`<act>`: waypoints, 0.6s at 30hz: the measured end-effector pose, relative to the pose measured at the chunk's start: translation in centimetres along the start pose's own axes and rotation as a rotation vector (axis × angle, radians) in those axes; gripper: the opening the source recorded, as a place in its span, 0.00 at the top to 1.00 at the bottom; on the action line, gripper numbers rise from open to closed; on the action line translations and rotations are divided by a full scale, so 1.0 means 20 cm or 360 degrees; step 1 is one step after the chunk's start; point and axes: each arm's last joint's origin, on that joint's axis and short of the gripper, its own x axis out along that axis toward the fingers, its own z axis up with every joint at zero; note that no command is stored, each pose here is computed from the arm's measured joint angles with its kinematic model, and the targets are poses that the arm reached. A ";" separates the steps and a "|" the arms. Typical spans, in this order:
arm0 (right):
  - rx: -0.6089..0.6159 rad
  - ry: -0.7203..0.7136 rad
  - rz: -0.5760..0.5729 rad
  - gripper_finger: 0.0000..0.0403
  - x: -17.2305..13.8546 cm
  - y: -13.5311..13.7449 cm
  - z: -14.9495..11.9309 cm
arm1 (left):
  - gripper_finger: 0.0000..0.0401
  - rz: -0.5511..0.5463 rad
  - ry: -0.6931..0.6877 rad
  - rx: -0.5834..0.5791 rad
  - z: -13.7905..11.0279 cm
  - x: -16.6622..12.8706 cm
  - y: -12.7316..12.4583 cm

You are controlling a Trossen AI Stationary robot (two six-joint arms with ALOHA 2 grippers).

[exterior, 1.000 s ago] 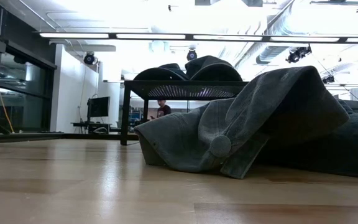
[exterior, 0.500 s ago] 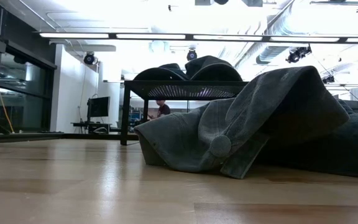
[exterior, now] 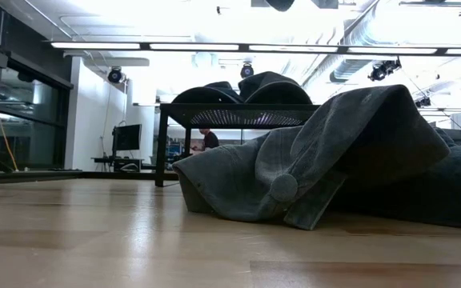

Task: Pick & Place hat
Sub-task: Stack the left blue cap on the blue cap on the shelf

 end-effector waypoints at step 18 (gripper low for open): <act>-0.0011 -0.0044 0.0121 0.99 0.00 0.02 0.02 | 0.39 -0.0070 0.0037 -0.0027 -0.02 0.00 -0.02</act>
